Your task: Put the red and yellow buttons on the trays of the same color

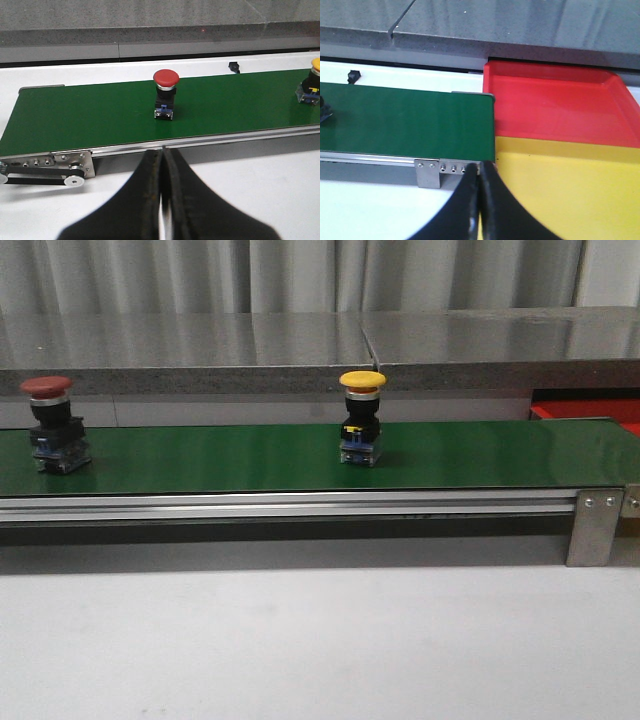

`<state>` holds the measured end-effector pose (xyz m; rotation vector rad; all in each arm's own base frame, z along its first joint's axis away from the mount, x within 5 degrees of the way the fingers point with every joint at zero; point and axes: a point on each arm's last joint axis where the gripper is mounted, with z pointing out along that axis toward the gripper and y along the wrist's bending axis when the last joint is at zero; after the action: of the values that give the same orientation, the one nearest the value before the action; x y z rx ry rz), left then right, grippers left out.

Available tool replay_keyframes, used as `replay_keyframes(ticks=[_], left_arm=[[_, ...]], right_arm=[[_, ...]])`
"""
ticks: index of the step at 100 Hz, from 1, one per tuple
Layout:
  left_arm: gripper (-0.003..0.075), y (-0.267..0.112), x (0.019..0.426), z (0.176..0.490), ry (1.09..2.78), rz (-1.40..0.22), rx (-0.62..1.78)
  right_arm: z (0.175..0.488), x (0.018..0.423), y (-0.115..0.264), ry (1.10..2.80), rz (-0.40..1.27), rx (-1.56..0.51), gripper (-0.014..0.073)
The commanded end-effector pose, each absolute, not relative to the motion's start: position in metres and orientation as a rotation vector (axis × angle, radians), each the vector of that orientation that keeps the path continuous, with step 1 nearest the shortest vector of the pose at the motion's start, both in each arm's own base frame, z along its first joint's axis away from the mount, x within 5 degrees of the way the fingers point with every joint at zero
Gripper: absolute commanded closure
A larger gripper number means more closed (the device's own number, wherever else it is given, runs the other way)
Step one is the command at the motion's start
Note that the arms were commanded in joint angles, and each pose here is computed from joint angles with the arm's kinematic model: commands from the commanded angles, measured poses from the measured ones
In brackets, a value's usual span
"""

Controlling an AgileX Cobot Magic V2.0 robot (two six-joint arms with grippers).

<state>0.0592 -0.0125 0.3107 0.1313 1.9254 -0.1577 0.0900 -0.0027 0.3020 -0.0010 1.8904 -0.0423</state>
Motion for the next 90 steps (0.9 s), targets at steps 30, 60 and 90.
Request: replay_keyframes(ticks=[30, 60, 90], left_arm=[[0.0739, -0.013, 0.061, 0.325, 1.842, -0.186, 0.116], [0.0739, -0.013, 0.061, 0.325, 1.842, -0.186, 0.116], [0.0739, -0.013, 0.061, 0.325, 1.842, -0.186, 0.116]], right_arm=[[0.348, 0.162, 0.015, 2.121, 0.022, -0.137, 0.0659], [0.358, 0.222, 0.043, 2.278, 0.073, -0.257, 0.0230], [0.362, 0.276, 0.075, 2.382, 0.098, -0.359, 0.0003]])
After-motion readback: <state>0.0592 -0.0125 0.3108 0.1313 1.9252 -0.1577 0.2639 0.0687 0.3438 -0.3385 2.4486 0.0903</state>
